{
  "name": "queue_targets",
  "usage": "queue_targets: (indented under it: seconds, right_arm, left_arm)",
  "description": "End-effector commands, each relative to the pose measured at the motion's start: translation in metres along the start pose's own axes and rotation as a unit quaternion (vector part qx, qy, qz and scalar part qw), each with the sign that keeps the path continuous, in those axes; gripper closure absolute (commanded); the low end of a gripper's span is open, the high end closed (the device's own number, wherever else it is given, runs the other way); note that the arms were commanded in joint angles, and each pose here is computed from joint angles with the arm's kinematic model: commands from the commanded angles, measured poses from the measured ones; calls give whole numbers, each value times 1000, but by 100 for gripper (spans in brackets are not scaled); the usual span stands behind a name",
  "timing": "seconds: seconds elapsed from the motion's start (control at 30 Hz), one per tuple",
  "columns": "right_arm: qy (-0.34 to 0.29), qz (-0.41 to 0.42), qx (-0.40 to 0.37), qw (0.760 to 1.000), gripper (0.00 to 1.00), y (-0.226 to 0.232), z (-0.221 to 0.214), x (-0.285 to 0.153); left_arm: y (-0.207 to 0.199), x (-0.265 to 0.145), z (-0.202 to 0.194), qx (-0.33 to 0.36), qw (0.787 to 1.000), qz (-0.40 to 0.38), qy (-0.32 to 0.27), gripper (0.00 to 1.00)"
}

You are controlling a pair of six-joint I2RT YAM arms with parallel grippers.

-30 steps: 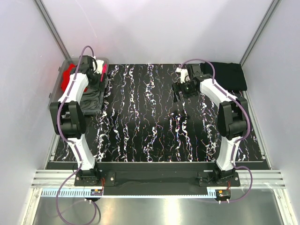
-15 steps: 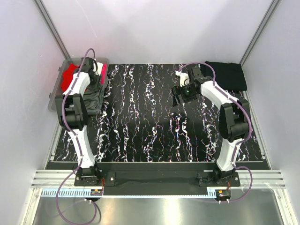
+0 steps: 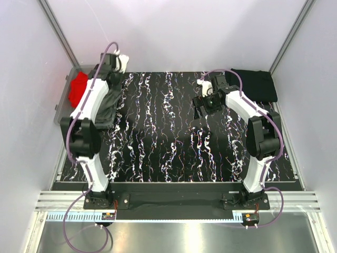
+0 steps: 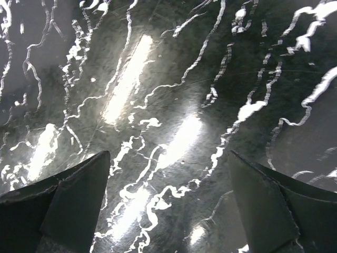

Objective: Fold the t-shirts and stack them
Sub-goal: Grab the tshirt from the pile, then move the tshirt to the center of the board

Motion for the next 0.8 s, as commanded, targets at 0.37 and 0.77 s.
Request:
queue_targets:
  seconds: [0.37, 0.77]
  right_arm:
    - [-187, -64, -29, 980, 0, 26, 102, -71]
    - [-194, -19, -134, 972, 2, 46, 64, -123]
  left_arm:
    - [-40, -242, 154, 85, 919, 56, -380, 100]
    - [-128, -219, 163, 121, 920, -53, -369, 86]
Point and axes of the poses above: each gripper's point midway between its finger pads, its own x axis out along the fingers, its own y axis along the line the jaws close on, z = x × y, the point moved 9 cm from there along -x, back along the fingers, and after that the axes turned 12 degrees about x, right-handed, at the moved point
